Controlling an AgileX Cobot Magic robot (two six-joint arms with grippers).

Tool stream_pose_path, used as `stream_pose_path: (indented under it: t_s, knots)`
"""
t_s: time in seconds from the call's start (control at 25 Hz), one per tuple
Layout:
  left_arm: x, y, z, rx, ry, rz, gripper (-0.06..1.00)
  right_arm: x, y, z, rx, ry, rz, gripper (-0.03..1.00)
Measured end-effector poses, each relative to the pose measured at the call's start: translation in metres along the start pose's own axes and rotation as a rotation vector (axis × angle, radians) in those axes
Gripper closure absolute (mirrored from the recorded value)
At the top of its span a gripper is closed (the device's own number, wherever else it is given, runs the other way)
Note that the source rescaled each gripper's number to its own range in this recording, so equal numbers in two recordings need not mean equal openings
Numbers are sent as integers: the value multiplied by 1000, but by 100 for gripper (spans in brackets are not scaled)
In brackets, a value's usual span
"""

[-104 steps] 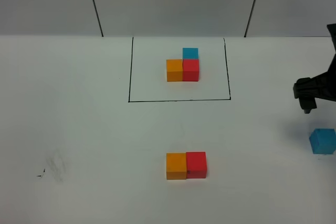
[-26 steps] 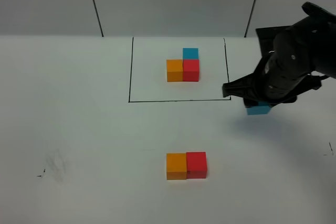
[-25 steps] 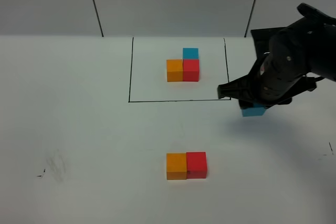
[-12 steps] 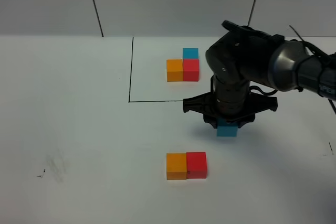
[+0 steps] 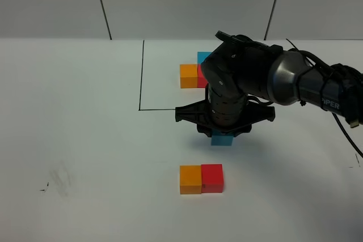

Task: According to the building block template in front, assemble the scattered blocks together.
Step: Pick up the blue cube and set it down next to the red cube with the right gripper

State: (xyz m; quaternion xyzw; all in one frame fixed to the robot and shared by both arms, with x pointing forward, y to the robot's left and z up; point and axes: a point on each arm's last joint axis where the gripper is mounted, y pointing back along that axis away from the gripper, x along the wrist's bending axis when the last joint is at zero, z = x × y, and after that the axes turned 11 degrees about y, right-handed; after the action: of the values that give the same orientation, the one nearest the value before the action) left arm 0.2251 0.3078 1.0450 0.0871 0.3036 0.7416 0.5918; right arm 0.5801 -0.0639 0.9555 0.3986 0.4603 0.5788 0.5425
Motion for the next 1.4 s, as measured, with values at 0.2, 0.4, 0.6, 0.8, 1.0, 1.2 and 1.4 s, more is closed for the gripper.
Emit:
stream_pose_path:
  t_s: [0.2, 0.4, 0.6, 0.8, 1.0, 1.2, 1.4]
  knots:
    - [0, 0, 0, 0, 0, 0, 38, 10, -6, -5, 12, 25, 2, 70]
    - [0, 0, 0, 0, 0, 0, 38, 15, -14, -9, 36, 33, 3, 70]
    - [0, 0, 0, 0, 0, 0, 38, 16, -23, -12, 64, 30, -4, 70]
    - [0, 0, 0, 0, 0, 0, 38, 20, -25, -16, 80, 36, -7, 70]
    - [0, 0, 0, 0, 0, 0, 38, 23, -25, -18, 83, 43, -5, 70]
    - [0, 0, 0, 0, 1, 0, 38, 23, -25, -18, 87, 40, -4, 70]
    - [0, 0, 0, 0, 1, 0, 38, 24, -37, -21, 117, 41, -18, 70]
